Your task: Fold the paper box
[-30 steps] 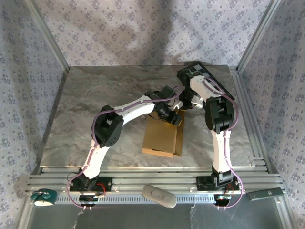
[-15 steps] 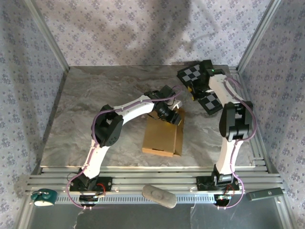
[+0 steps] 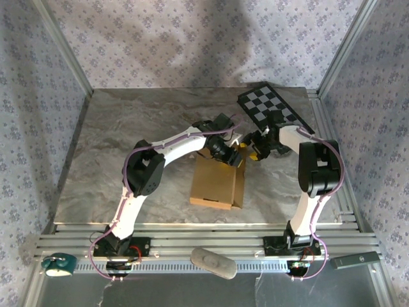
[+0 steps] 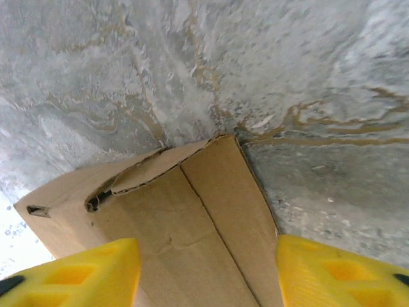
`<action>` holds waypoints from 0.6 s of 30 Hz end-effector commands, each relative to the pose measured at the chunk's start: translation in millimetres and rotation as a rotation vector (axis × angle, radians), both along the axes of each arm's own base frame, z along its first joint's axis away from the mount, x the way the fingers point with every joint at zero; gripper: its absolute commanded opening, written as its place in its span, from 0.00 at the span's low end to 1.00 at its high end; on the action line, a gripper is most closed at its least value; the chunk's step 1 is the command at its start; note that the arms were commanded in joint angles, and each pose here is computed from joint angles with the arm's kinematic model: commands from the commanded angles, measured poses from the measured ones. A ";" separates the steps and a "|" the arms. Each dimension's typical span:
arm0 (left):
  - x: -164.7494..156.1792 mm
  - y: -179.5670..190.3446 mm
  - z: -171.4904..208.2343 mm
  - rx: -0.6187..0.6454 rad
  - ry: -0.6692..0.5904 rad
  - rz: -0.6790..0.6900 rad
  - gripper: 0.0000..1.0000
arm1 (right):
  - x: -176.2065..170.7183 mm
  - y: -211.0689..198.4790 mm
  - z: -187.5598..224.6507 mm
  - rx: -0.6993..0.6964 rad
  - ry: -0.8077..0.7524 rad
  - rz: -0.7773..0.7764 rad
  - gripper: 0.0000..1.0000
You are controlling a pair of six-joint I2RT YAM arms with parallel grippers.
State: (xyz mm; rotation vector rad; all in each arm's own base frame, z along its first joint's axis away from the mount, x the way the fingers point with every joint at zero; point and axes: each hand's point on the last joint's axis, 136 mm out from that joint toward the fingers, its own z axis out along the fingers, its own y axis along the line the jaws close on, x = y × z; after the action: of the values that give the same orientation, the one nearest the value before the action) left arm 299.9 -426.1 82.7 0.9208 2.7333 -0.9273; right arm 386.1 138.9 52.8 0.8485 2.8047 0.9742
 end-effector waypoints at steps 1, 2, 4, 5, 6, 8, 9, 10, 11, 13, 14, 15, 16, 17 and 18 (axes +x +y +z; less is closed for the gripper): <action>-0.3 27.0 -38.9 0.135 0.054 0.014 0.42 | -9.5 7.9 -19.2 0.011 0.029 0.048 0.50; -0.6 26.9 -38.9 0.134 0.056 0.013 0.42 | -9.8 9.2 -21.9 0.005 0.033 0.053 0.49; -0.7 26.2 -38.9 0.133 0.056 0.012 0.42 | -11.3 9.7 -28.9 -0.006 0.044 0.058 0.50; -0.6 26.5 -38.6 0.133 0.055 0.012 0.42 | -11.1 10.5 -29.2 0.000 0.040 0.056 0.50; -0.2 26.8 -38.1 0.132 0.055 0.014 0.42 | -9.6 10.5 -26.8 0.003 0.023 0.053 0.50; 1.7 27.6 -36.4 0.128 0.057 0.023 0.43 | -7.1 12.7 -15.6 0.018 -0.024 0.054 0.51; 2.5 27.4 -35.3 0.125 0.058 0.029 0.44 | -6.1 12.6 -8.4 0.022 -0.044 0.054 0.50; 4.2 27.4 -33.2 0.118 0.060 0.035 0.45 | -6.1 11.7 -2.6 0.022 -0.055 0.055 0.51; 6.1 27.6 -32.8 0.115 0.064 0.044 0.45 | -7.4 10.4 1.0 0.022 -0.053 0.054 0.50; 11.5 27.5 -28.2 0.108 0.069 0.065 0.46 | -10.5 6.5 6.7 0.028 -0.051 0.038 0.48; 14.8 26.9 -23.3 0.098 0.071 0.081 0.47 | -12.8 2.5 10.3 0.020 -0.056 0.024 0.48; 19.9 26.0 -16.0 0.084 0.064 0.101 0.48 | -16.3 -1.4 12.3 0.008 -0.052 0.010 0.47; 26.5 25.3 -5.5 0.066 0.051 0.127 0.50 | -21.9 -5.6 13.5 -0.007 -0.044 -0.004 0.48; 34.8 26.0 6.0 0.053 0.033 0.159 0.53 | -28.4 -8.3 13.7 -0.014 -0.029 -0.015 0.47; 40.6 27.0 15.6 0.046 0.022 0.187 0.56 | -33.2 -9.3 14.5 -0.016 -0.021 -0.022 0.47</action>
State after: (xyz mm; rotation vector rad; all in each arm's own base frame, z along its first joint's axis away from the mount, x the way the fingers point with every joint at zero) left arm 319.0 -414.6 91.0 0.8012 2.7725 -0.9294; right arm 369.1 138.1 61.5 0.7947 2.7654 0.9909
